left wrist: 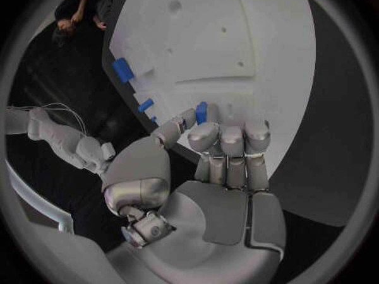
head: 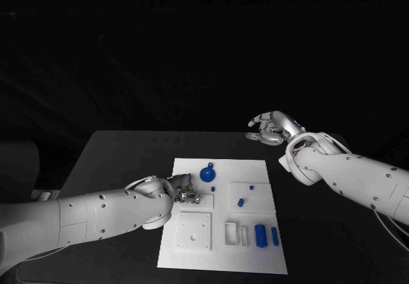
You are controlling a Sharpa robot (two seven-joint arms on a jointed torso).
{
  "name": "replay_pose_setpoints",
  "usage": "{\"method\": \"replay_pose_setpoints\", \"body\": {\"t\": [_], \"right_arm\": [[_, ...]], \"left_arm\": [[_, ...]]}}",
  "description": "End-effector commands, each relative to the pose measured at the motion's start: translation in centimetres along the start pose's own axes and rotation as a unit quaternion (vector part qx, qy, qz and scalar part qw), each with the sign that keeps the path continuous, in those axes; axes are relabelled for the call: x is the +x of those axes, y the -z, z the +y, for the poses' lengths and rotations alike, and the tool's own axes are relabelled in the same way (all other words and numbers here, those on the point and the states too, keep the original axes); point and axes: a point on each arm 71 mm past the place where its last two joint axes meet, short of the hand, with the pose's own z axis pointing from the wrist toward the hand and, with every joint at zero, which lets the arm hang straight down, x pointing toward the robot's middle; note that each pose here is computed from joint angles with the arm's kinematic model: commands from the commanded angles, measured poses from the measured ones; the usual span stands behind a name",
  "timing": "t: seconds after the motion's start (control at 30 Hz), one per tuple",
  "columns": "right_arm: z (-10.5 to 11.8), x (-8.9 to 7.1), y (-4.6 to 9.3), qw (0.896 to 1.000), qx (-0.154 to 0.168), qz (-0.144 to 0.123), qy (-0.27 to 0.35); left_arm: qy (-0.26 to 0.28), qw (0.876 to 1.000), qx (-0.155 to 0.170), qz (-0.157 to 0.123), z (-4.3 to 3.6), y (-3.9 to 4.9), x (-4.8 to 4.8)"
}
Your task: Assemble the parts on the task board
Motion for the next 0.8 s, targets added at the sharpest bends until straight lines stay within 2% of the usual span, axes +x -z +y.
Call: {"method": "replay_pose_setpoints", "body": {"t": [0.03,0.5,0.8], "right_arm": [[0.04,0.1,-0.01,1.0,-0.001,0.007,0.0],[0.05,0.17,-0.05,1.0,0.0,0.008,0.0],[0.01,0.17,-0.05,1.0,0.001,0.009,0.0]], "left_arm": [[-0.001,1.0,0.002,0.011,-0.23,0.0,0.28],[-0.008,0.999,0.003,0.039,-0.24,-0.04,0.66],[-0.009,0.999,0.003,0.043,-0.27,-0.04,0.73]]}}
